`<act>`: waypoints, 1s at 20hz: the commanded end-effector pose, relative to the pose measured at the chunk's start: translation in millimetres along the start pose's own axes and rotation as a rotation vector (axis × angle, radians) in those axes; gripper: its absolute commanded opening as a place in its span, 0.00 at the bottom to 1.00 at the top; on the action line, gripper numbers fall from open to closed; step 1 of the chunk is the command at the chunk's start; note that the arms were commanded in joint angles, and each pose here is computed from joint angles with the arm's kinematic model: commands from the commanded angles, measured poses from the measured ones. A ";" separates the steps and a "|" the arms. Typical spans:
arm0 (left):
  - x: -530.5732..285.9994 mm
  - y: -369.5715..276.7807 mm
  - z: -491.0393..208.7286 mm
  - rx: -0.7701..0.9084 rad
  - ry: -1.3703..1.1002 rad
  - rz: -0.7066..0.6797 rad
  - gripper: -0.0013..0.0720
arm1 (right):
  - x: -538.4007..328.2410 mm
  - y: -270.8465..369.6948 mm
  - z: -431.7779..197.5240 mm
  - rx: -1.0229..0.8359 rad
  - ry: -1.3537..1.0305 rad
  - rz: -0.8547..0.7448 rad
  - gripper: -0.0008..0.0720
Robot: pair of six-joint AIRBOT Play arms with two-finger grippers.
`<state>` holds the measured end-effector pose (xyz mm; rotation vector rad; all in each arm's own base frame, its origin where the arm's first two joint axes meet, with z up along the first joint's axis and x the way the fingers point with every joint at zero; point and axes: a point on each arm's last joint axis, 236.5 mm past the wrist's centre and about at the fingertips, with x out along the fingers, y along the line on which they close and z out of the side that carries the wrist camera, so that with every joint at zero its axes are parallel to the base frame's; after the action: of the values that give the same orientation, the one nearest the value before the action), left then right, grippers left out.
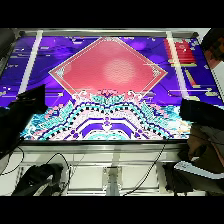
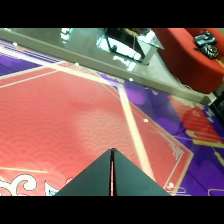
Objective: Fold the clothes and pants, and hang the long-sleeved shirts on hangers.
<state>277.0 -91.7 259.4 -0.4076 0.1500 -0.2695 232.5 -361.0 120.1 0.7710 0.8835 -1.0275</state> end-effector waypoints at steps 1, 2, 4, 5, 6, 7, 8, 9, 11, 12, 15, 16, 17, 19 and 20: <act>-0.1 5.3 4.8 0.053 -0.019 0.023 0.05 | -45.9 46.2 32.0 0.072 -0.099 0.190 0.82; -0.3 8.8 7.9 0.087 -0.031 0.039 0.05 | -66.4 73.3 42.0 0.086 -0.131 0.310 0.63; -0.6 13.7 11.7 0.112 -0.044 0.059 0.05 | -114.4 136.7 50.9 0.091 -0.169 0.579 0.46; -0.7 16.6 12.9 0.107 -0.048 0.069 0.04 | -139.4 169.9 47.0 0.038 -0.183 0.700 0.43; -1.3 19.6 14.7 0.106 -0.053 0.079 0.04 | -160.3 199.8 37.1 -0.021 -0.186 0.793 0.33; -1.8 22.6 16.5 0.104 -0.059 0.090 0.04 | -175.1 224.8 24.7 -0.080 -0.184 0.854 0.10; -2.2 24.8 18.6 0.103 -0.063 0.098 0.04 | -186.2 247.0 10.9 -0.131 -0.181 0.897 0.03; -3.0 25.9 21.0 0.099 -0.067 0.104 0.04 | -196.1 270.7 -6.1 -0.171 -0.167 0.941 0.03; -4.7 24.6 25.6 0.097 -0.078 0.102 0.04 | -212.4 313.6 -47.2 -0.257 -0.118 1.018 0.03; -4.7 24.5 25.9 0.097 -0.078 0.102 0.04 | -221.6 334.2 -72.1 -0.319 -0.095 1.057 0.03; -4.7 24.5 25.9 0.098 -0.078 0.102 0.04 | -242.5 382.9 -144.3 -0.462 -0.013 1.152 0.03; -4.7 24.5 25.8 0.098 -0.078 0.102 0.04 | -246.7 395.7 -167.5 -0.498 0.019 1.174 0.03; -4.7 24.6 25.8 0.098 -0.078 0.102 0.04 | -248.9 405.5 -187.8 -0.528 0.052 1.190 0.03; -4.7 24.5 25.6 0.098 -0.077 0.102 0.04 | -248.3 420.5 -223.1 -0.580 0.113 1.207 0.03; -4.7 24.5 25.6 0.097 -0.077 0.102 0.04 | -247.2 425.9 -234.3 -0.595 0.129 1.210 0.03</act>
<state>283.5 -59.7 272.2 -0.3119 0.0830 -0.1605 504.5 22.0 301.0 0.6977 0.5488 0.2530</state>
